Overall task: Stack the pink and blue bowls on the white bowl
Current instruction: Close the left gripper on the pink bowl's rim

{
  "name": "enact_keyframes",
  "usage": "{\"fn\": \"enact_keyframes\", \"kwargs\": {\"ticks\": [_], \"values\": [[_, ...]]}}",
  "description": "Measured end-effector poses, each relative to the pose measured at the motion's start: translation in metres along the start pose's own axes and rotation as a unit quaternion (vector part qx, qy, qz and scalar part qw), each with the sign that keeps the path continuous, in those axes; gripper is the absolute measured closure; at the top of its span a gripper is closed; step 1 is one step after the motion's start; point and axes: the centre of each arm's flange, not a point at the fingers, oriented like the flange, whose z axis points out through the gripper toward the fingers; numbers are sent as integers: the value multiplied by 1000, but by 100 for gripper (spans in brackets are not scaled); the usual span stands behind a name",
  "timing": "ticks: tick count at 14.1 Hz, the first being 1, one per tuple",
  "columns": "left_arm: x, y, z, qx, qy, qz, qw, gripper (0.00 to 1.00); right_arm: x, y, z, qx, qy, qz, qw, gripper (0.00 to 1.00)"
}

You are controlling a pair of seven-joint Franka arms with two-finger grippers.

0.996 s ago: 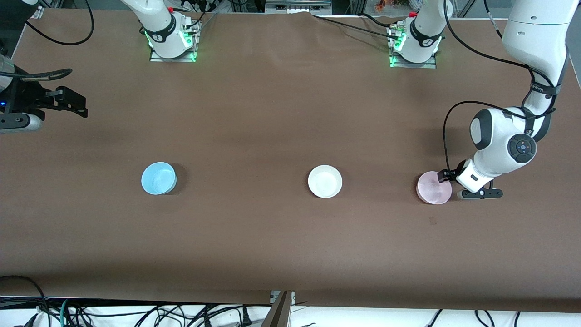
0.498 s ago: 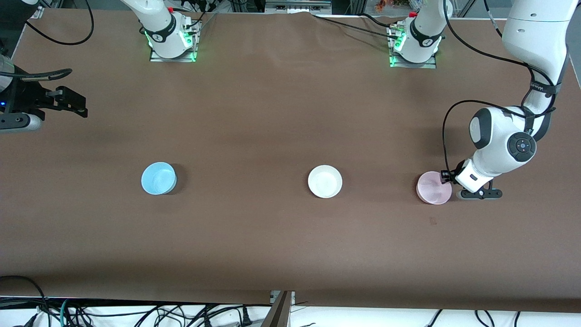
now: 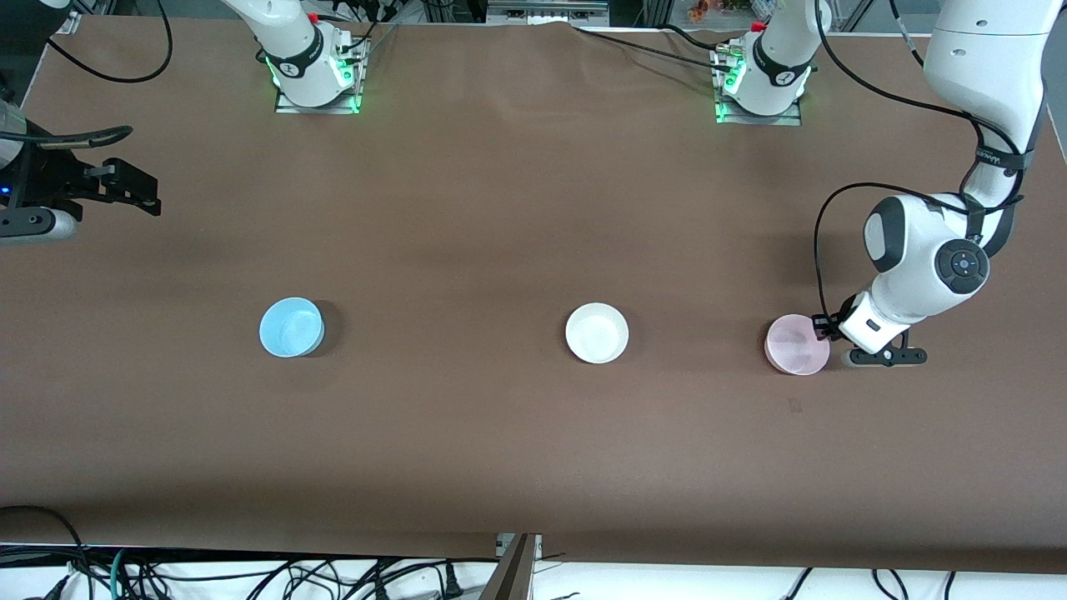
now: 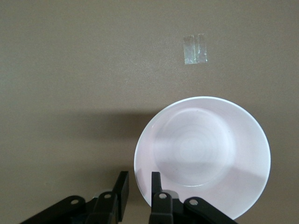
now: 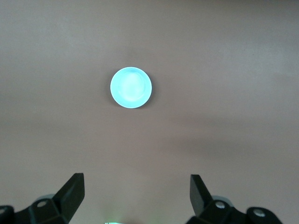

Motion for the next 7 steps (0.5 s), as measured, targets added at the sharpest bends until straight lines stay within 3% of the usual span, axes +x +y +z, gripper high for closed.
{"fn": "enact_keyframes", "kwargs": {"ticks": [7], "values": [[0,0,6,0,10,0,1000,73,0,0,0,0,0,0,1000,0]]}}
